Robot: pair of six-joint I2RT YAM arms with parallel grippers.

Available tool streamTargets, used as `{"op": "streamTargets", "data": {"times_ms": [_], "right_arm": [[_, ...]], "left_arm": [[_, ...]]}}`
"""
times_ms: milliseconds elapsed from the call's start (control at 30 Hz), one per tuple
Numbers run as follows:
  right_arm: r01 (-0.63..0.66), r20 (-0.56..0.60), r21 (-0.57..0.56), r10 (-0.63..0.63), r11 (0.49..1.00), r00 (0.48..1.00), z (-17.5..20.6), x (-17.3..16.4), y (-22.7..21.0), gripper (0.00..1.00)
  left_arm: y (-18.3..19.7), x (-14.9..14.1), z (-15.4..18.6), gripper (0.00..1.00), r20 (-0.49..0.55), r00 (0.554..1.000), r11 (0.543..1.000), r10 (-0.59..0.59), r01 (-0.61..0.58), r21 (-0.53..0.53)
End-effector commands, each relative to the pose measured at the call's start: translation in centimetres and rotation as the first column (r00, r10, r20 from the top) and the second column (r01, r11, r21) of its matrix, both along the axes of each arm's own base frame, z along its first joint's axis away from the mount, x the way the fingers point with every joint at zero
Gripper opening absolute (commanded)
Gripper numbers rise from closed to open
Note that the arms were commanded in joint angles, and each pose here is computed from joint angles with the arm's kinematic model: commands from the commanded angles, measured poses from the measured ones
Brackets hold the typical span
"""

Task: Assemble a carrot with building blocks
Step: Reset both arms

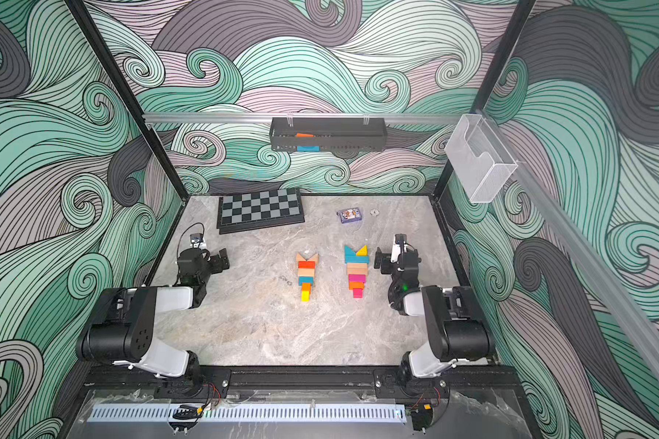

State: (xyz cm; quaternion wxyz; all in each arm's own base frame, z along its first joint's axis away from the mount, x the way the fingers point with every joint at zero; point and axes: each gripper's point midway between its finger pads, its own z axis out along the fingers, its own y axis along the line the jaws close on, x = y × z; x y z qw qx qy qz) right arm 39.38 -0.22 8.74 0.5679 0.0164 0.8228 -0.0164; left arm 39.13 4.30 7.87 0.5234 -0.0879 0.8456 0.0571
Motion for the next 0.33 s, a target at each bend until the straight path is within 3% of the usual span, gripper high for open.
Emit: {"op": "streamTargets", "data": {"times_ms": [0,300], "right_arm": [[-0.013,0.033,-0.014,0.013,1.000,0.999,0.72,0.18,0.21,0.99],[-0.013,0.033,-0.013,0.013,1.000,0.999,0.72,0.18,0.22,0.99]], "left_arm": [[0.18,0.53,0.54,0.99,0.004,1.000,1.000,0.004,-0.004,0.016],[0.21,0.54,0.50,0.98,0.003,1.000,1.000,0.006,-0.006,0.017]]}}
